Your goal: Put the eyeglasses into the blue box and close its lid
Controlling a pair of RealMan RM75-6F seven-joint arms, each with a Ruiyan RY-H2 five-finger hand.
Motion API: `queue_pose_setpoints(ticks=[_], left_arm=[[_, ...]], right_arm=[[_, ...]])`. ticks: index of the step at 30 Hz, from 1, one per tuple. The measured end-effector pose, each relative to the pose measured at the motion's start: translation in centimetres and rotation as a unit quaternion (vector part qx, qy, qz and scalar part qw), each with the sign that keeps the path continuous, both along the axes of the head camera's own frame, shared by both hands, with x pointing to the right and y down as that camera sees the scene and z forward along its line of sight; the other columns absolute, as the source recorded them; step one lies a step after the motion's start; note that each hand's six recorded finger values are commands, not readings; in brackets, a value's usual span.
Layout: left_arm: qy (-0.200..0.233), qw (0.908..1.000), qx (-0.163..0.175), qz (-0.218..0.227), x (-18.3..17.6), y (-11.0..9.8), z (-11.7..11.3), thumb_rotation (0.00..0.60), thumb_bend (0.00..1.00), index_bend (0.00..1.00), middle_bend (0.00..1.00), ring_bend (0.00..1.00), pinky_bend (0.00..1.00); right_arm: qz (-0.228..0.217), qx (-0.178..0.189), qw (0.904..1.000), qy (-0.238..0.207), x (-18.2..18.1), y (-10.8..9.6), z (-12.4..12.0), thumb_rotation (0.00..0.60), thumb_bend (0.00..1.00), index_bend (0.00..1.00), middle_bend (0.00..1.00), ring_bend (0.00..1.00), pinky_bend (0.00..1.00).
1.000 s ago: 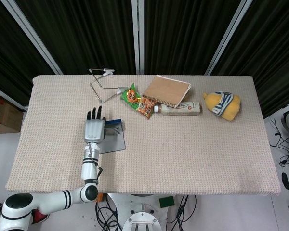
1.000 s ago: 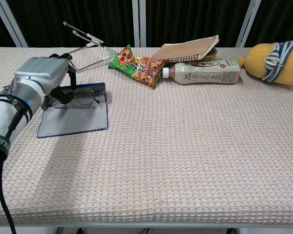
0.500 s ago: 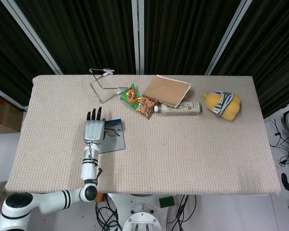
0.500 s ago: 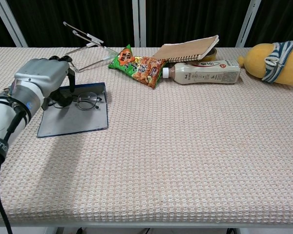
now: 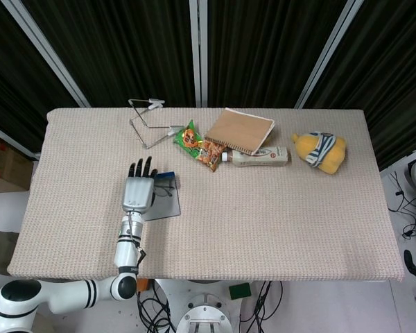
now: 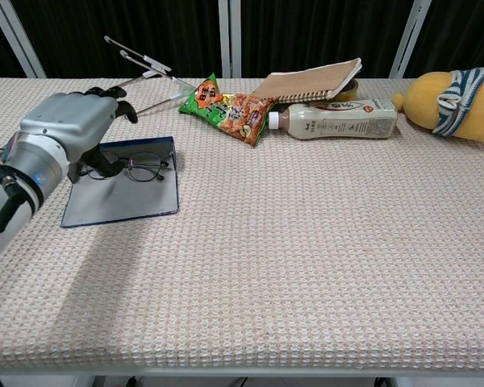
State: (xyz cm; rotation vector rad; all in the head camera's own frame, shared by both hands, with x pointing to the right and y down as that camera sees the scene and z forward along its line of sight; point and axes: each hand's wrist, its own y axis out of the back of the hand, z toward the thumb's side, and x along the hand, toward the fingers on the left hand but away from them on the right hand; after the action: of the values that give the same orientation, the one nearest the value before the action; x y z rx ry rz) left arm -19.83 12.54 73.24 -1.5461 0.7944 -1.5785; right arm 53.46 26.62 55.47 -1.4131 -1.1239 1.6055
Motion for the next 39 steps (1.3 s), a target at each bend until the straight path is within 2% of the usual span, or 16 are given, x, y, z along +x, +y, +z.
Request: queue_pose_setpoints(ticks=[5,9,16,19,22,27,30,32,36,39], left_arm=[[-0.004,0.9991,-0.036,0.021,-0.2,1.1,0.6,0.592,0.38,0.43,0.00,0.00,0.11],[-0.013,0.9986,-0.042,0.029,-0.3,1.5,0.9,0.583,0.38,0.44,0.00,0.00,0.11],[-0.039,0.9979,-0.047,0.024,-1.1,1.2,1.9,0.579,0.38,0.33,0.00,0.00,0.11],[-0.043,0.9978,-0.044,0.022,-1.2,1.0,1.9,0.579,0.38,0.25,0.00,0.00,0.11],[-0.048,0.9977,-0.046,0.015,-1.5,0.9,2.0,0.579,0.38,0.22,0.00,0.00,0.11],[-0.046,0.9975,-0.052,0.014,-1.4,1.2,1.6,0.570,0.35,0.24,0.00,0.00,0.11],[-0.036,0.9977,-0.055,0.017,-1.2,1.8,0.9,0.500,0.26,0.22,0.00,0.00,0.11],[-0.027,0.9979,-0.056,0.018,-1.0,2.4,0.1,0.479,0.22,0.22,0.00,0.00,0.11],[-0.010,0.9976,-0.065,0.020,-1.2,3.2,-1.1,0.472,0.21,0.30,0.00,0.00,0.11],[-0.019,0.9969,-0.071,0.029,-1.8,3.9,-1.6,0.469,0.21,0.33,0.00,0.00,0.11]], right_arm=[[0.001,0.002,1.0000,0.001,0.1,0.0,0.0,0.600,0.46,0.00,0.00,0.00,0.00],[0.001,0.002,1.0000,0.002,0.1,0.0,-0.1,0.600,0.46,0.00,0.00,0.00,0.00],[0.003,0.002,1.0000,0.003,0.2,0.0,-0.1,0.600,0.46,0.00,0.00,0.00,0.00],[0.002,0.002,1.0000,0.003,0.2,0.0,-0.1,0.600,0.46,0.00,0.00,0.00,0.00],[0.000,0.002,1.0000,0.003,0.1,-0.1,-0.1,0.600,0.46,0.00,0.00,0.00,0.00],[0.000,0.003,1.0000,0.003,0.0,-0.2,-0.1,0.600,0.46,0.00,0.00,0.00,0.00],[-0.002,0.003,1.0000,0.003,-0.1,-0.2,-0.1,0.600,0.46,0.00,0.00,0.00,0.00],[-0.002,0.003,1.0000,0.003,-0.2,-0.2,-0.1,0.600,0.46,0.00,0.00,0.00,0.00],[-0.003,0.004,1.0000,0.002,-0.3,-0.2,0.0,0.600,0.46,0.00,0.00,0.00,0.00],[-0.004,0.004,1.0000,0.001,-0.4,-0.2,0.0,0.600,0.46,0.00,0.00,0.00,0.00]])
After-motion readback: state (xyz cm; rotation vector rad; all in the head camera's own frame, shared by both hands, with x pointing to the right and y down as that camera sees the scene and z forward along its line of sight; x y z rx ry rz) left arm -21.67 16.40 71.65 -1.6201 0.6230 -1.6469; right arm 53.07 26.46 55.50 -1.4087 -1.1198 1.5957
